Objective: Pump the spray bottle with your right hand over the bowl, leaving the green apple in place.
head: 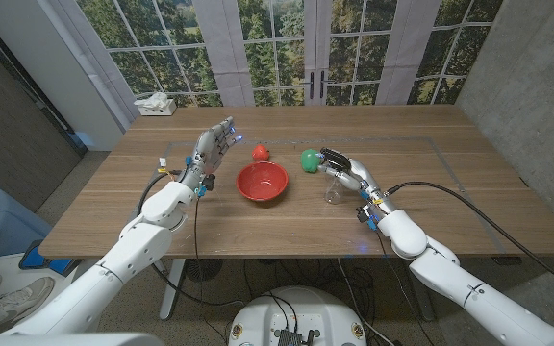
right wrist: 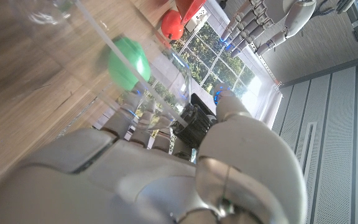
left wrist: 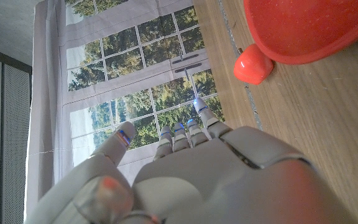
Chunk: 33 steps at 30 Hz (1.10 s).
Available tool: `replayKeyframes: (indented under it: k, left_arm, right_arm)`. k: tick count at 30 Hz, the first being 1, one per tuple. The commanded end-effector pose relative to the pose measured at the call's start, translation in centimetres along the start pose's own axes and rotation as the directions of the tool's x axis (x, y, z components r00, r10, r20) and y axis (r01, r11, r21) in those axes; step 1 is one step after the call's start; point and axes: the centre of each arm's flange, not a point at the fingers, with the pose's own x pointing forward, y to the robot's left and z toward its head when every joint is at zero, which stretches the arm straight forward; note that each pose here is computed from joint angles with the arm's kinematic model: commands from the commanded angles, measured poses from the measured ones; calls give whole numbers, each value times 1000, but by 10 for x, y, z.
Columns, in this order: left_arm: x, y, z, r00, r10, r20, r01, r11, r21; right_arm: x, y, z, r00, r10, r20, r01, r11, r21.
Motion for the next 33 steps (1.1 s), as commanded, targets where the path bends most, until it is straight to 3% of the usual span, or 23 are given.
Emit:
replayKeyframes:
  k: [1, 19, 33]
  left_arm:
    - [-4, -2, 0, 1000, -3, 3, 3, 1000, -2]
    - [-4, -1, 0, 1000, -9, 0, 9, 1000, -5]
    - [-4, 3, -1, 1000, -5, -1, 5, 1000, -6]
  right_arm:
    - [-3, 1, 4, 1000, -30, -9, 30, 999, -18]
    - [0, 3, 1, 998, -48, -37, 48, 999, 6]
    - [6, 4, -2, 998, -60, -29, 61, 998, 32]
